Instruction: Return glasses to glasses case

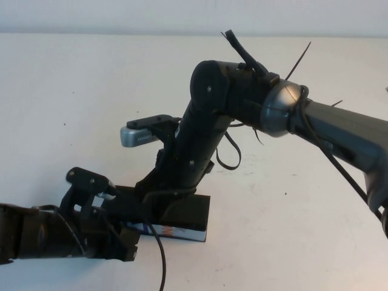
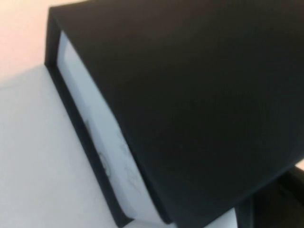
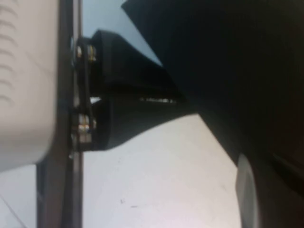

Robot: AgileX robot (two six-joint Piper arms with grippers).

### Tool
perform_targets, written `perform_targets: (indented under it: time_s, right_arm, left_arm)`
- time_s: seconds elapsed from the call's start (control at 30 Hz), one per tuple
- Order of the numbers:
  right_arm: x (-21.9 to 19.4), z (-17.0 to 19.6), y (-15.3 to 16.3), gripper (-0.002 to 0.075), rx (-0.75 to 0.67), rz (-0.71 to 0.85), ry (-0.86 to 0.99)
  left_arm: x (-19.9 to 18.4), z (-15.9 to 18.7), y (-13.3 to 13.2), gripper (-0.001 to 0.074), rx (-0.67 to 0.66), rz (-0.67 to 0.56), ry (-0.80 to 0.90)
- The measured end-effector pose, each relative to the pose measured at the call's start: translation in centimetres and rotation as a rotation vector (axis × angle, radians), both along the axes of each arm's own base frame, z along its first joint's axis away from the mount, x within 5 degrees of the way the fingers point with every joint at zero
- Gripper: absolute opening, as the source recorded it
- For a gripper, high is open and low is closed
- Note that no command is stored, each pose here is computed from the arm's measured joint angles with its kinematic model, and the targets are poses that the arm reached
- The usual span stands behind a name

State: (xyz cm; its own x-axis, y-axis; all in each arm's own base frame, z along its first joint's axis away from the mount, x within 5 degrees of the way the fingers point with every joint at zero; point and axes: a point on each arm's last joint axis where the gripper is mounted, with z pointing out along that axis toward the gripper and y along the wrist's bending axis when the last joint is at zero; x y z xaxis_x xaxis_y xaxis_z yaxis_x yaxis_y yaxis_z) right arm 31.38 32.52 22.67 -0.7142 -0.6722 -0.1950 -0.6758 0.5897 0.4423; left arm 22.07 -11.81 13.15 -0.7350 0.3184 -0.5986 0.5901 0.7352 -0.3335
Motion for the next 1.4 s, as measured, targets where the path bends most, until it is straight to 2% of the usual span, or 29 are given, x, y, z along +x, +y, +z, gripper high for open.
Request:
perform_targets:
  time_s: [0.33, 0.57, 0.7, 0.97, 1.2, 1.3, 1.4]
  right_arm:
    - [0.2, -2.0, 0.1, -0.0011, -0.036, 0.0, 0.028]
    - [0.3, -1.9, 0.0, -0.0011, -0.046, 0.004, 0.016]
    - [0.6, -1.0, -0.9, -0.0011, -0.099, 0.021, -0.066]
    - [2.8, 5.2, -4.8, -0.0011, -0.094, -0.099, -0.242]
    - [1.8, 9.5, -6.6, -0.0011, -0.042, -0.126, -0.32]
    - [1.0, 11.4, -7.1, -0.0011, -0.016, -0.132, -0.351]
    - [-0.4, 13.7, -8.2, -0.0011, 0.01, -0.153, -0.386]
  left_arm:
    - [0.0, 0.1, -0.1, -0.0001, -0.011, -0.009, -0.001]
    - [-0.1, 0.1, -0.2, -0.0001, -0.019, -0.016, -0.001]
    - [0.2, 0.4, -0.4, -0.0001, -0.032, -0.022, -0.012]
    - [1.0, 1.5, -1.0, -0.0001, -0.091, -0.04, -0.036]
    - [0.2, 2.4, -1.4, -0.0001, -0.15, -0.07, 0.029]
    - [-0.6, 4.2, -1.3, -0.0001, -0.173, -0.086, 0.013]
    - [-2.3, 7.4, -0.8, -0.0001, -0.211, -0.097, -0.079]
